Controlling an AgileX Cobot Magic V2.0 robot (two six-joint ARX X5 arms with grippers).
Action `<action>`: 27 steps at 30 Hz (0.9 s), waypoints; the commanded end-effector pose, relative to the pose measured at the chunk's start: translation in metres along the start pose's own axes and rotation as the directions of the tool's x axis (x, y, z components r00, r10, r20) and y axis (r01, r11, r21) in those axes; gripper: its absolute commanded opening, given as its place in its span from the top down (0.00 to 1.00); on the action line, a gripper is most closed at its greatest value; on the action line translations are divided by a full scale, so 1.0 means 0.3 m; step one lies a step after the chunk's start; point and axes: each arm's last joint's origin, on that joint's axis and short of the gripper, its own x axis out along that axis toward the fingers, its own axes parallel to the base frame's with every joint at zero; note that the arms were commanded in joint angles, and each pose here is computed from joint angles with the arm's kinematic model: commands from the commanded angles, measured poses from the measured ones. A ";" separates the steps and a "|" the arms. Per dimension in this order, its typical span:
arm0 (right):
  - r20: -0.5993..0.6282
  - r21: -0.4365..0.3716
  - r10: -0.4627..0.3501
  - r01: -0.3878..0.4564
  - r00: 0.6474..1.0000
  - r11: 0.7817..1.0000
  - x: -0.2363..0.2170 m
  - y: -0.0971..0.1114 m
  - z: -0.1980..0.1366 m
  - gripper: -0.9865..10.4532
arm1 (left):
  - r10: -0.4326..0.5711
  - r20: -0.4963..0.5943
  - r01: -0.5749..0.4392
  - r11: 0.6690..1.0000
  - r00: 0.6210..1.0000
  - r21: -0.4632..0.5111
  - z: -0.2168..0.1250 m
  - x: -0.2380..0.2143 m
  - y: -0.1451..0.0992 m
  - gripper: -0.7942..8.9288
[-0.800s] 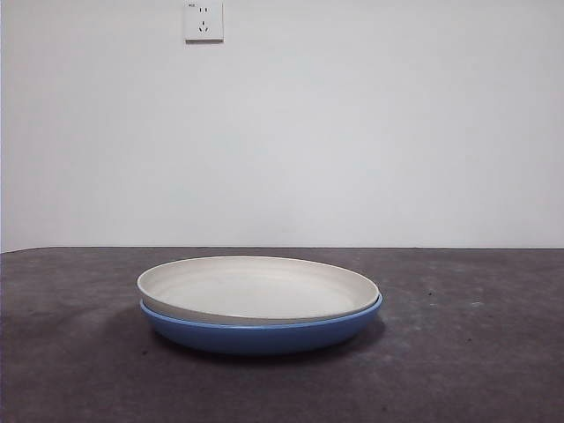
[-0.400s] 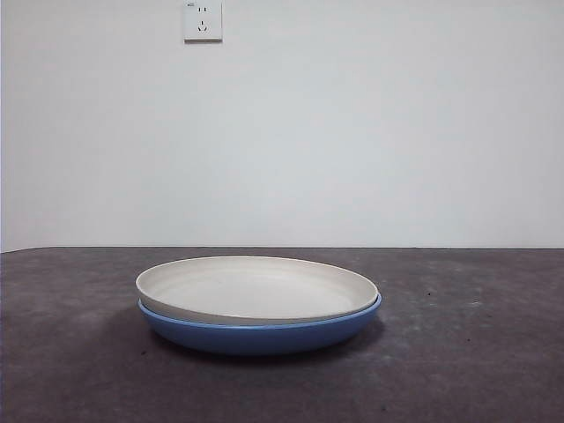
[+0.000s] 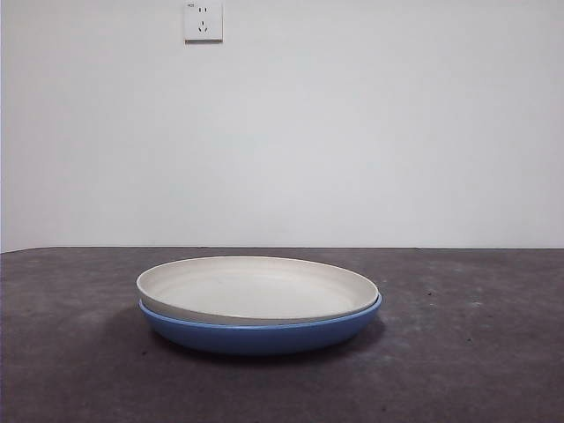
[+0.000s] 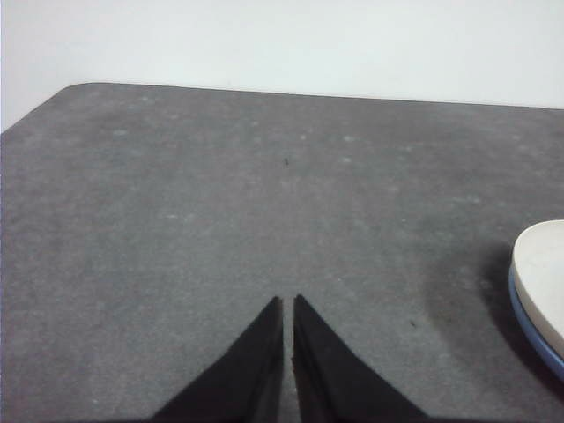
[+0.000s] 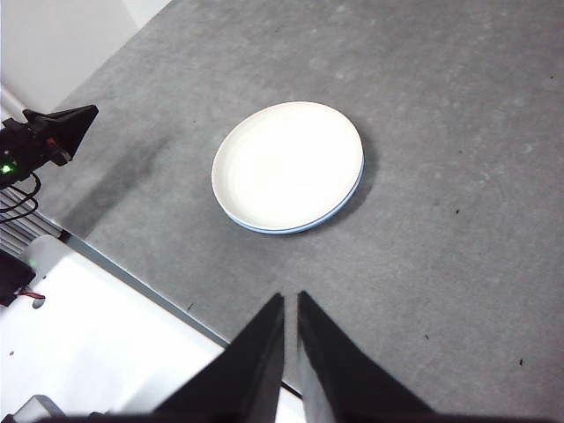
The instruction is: Pick up the white plate, put it on the blue plate, put it on desk
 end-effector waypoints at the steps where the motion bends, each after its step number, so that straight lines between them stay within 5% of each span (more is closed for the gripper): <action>1: -0.021 -0.005 0.001 -0.001 1.000 1.000 -0.011 0.002 -0.005 0.89 | 0.022 -0.027 -0.021 1.000 0.999 0.021 -0.025 0.006 0.007 0.90; 27: -0.021 -0.005 0.001 -0.001 1.000 1.000 -0.011 0.002 -0.005 0.89 | 0.046 -0.024 -0.046 0.999 0.999 0.015 -0.024 0.006 0.015 0.90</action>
